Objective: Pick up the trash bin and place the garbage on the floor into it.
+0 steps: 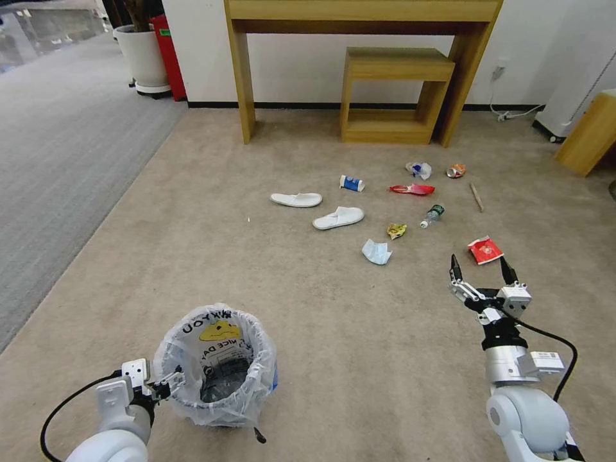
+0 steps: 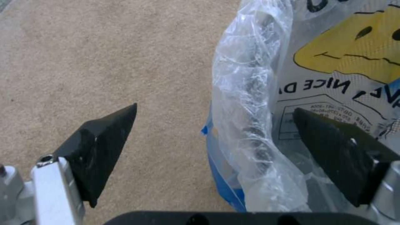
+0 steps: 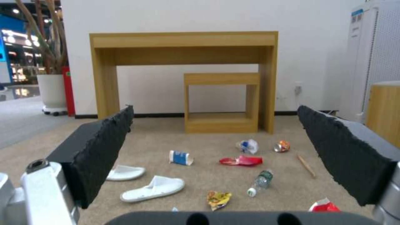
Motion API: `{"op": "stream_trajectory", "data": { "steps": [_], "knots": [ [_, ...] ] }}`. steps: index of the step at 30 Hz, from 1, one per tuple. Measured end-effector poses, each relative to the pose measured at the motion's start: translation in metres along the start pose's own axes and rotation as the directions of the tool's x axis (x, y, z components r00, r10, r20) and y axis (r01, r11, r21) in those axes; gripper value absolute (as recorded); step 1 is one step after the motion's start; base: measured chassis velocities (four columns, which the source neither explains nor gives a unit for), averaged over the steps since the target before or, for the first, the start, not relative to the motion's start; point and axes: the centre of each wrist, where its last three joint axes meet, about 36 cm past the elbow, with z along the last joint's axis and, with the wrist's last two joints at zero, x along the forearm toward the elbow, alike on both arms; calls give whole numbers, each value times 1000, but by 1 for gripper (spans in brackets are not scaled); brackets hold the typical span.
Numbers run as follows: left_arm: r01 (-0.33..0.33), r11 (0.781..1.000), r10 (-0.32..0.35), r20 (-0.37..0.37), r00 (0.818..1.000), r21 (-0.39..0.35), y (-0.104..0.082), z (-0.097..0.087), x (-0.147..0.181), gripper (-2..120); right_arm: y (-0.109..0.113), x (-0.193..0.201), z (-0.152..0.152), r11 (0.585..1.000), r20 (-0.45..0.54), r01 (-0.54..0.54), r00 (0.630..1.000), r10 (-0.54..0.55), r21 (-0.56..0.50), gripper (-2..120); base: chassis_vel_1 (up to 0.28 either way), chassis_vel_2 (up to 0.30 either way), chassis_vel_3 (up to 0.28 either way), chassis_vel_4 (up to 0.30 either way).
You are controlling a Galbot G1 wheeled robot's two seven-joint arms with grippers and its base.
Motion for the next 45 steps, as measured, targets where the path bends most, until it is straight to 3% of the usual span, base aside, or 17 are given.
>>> {"op": "stream_trajectory", "data": {
  "steps": [34,37,45],
  "knots": [
    [17,1000,-16,-36,999,12,-3,6,-16,99,2,1,1,1000,-1,0,1000,0,8,100,0,0,0,0],
    [18,1000,-17,-37,999,12,-3,6,-17,97,2,0,1,1000,0,0,1000,0,8,100,0,0,0,0],
    [19,1000,-18,-40,999,15,-4,8,-19,71,2,0,4,1000,-5,-2,1000,2,8,100,0,0,0,0]
  ]
}}
